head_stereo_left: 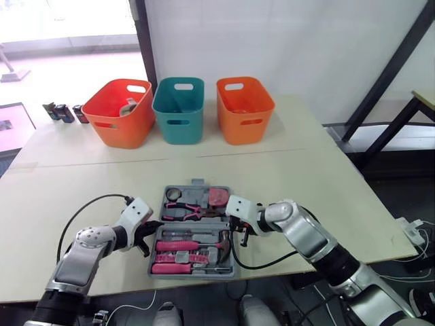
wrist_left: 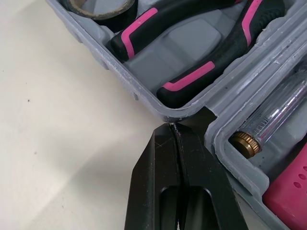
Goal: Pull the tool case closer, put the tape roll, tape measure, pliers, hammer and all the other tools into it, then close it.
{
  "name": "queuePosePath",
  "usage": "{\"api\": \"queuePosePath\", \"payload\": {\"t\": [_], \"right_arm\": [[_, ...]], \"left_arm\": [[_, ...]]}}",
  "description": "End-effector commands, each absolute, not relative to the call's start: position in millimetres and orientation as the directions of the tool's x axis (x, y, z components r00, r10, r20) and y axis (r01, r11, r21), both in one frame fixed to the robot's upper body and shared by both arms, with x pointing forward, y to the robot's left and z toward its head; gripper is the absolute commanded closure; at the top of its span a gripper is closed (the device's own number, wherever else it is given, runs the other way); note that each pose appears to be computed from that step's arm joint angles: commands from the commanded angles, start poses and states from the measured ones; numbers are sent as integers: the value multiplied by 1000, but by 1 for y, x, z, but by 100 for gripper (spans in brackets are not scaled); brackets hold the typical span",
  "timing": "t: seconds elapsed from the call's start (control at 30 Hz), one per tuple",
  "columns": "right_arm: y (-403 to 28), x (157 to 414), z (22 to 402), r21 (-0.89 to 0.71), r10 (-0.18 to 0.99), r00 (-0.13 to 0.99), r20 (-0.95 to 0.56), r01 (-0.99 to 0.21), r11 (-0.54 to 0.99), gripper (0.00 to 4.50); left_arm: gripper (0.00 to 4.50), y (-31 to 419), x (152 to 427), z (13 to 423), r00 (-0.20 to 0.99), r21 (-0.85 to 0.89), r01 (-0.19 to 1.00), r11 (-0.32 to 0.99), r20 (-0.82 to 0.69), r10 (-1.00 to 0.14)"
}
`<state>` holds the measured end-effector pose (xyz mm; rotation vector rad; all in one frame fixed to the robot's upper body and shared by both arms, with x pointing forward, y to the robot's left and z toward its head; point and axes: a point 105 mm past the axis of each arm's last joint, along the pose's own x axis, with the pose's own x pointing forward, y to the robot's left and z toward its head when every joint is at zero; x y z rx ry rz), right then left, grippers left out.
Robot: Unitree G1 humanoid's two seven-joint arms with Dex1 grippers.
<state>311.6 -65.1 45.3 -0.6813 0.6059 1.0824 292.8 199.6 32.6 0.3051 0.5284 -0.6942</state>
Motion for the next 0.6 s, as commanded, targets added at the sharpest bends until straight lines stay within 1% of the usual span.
{"api": "queuePosePath", "payload": {"t": [0.03, 0.17, 0.33, 0.6], "right_arm": [[-47, 310, 50, -201, 626, 325, -709, -944, 263, 447], [-51, 314, 49, -212, 612, 334, -717, -941, 265, 447], [-50, 313, 49, -207, 616, 328, -716, -943, 261, 447], [-49, 312, 48, -203, 618, 325, -716, -944, 262, 447]], "left_arm": [[450, 180, 276, 15, 573, -6, 708, 706, -581, -579], [450, 180, 271, 18, 577, -6, 702, 712, -581, -574], [450, 182, 265, 19, 577, -12, 695, 719, -587, -568], [450, 186, 269, 18, 585, 1, 689, 725, -591, -556]]}}
